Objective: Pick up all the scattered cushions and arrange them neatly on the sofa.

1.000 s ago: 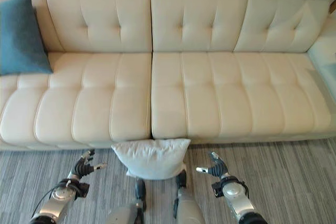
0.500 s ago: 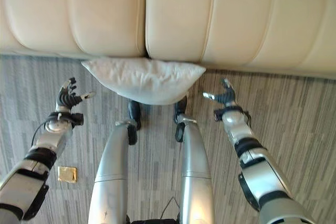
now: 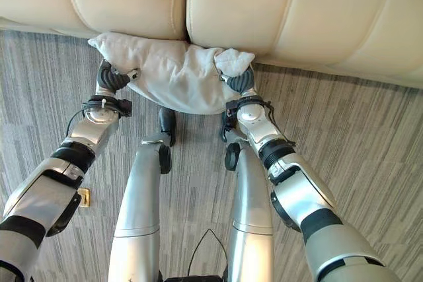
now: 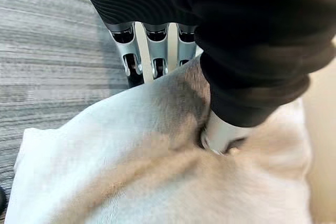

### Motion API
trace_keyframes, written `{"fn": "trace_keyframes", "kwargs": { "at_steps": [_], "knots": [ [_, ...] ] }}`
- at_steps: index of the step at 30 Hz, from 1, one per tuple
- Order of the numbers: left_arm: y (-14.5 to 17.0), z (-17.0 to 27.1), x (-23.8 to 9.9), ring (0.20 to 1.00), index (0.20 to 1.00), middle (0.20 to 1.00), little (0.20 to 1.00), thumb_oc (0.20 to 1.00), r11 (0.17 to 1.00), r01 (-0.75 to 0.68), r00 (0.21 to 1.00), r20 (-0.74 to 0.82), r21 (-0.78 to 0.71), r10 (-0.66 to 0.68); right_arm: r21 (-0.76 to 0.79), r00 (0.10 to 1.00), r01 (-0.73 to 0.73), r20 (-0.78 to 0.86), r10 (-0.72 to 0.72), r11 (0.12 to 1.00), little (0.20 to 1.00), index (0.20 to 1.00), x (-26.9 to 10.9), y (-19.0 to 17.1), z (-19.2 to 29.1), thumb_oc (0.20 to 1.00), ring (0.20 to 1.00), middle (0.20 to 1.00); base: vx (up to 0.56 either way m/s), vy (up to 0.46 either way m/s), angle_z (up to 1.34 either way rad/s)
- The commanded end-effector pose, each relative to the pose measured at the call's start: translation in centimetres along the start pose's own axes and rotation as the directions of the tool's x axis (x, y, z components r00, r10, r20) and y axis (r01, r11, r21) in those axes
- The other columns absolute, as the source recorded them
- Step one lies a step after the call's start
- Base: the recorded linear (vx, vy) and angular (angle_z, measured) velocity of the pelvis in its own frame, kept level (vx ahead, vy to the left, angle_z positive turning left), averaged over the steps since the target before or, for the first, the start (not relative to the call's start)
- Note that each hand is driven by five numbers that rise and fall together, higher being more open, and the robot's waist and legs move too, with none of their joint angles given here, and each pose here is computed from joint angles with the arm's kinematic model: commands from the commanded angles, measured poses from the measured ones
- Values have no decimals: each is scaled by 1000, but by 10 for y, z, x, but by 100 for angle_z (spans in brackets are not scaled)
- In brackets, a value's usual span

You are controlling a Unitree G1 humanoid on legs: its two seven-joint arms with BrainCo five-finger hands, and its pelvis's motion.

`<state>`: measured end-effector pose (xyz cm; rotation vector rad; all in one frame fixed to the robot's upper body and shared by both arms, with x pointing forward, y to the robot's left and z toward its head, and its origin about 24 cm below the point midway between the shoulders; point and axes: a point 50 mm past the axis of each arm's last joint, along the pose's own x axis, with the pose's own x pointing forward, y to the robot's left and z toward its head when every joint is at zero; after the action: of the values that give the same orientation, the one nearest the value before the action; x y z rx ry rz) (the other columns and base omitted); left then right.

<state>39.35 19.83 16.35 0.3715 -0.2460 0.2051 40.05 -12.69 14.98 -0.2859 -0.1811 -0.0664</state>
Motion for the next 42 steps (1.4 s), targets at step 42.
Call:
{"fn": "trace_keyframes", "kwargs": {
  "at_steps": [42],
  "knots": [
    [-6,-38,-176,200,200,200,200,200,932,267,963,104,-245,-249,175,891,-306,398,217,936,200,200,-162,-29,7,200,200,200,125,-51,-1]
  ]
}}
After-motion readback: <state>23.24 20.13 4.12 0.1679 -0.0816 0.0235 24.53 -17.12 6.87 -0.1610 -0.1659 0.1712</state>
